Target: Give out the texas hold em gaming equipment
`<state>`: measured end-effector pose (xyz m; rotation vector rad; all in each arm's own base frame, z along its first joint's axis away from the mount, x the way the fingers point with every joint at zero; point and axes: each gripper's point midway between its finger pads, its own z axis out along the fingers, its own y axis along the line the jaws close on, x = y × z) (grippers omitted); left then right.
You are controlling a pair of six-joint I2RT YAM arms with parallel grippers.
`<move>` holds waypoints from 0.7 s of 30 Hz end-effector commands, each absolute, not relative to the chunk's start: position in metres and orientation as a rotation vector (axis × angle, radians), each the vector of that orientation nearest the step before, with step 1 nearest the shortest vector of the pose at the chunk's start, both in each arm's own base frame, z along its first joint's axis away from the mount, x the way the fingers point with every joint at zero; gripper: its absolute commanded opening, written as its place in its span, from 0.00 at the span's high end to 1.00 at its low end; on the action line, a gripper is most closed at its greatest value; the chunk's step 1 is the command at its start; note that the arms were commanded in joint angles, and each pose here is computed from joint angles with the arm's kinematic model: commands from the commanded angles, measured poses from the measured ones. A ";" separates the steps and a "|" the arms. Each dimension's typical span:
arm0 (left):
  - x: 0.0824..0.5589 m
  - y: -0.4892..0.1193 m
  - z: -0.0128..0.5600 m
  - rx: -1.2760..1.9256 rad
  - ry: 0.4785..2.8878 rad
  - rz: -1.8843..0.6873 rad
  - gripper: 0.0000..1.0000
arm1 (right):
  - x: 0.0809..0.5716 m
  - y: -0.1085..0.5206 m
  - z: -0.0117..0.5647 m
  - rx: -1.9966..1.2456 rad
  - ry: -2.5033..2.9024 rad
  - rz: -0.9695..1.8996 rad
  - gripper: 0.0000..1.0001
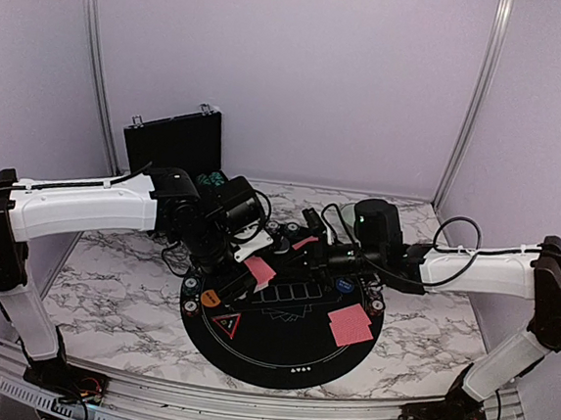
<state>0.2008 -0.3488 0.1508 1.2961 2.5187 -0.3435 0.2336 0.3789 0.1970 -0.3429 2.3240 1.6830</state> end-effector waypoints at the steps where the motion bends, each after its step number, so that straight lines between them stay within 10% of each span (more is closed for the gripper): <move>1: 0.200 -0.347 0.159 1.300 2.496 -0.366 0.50 | 0.239 0.380 0.225 -0.377 2.247 1.695 0.90; 6: 0.200 -0.347 0.159 1.303 2.496 -0.365 0.50 | 0.238 0.380 0.219 -0.370 2.267 1.695 0.75; 21: 0.200 -0.347 0.159 1.299 2.498 -0.362 0.50 | 0.233 0.390 0.213 -0.387 2.276 1.728 0.79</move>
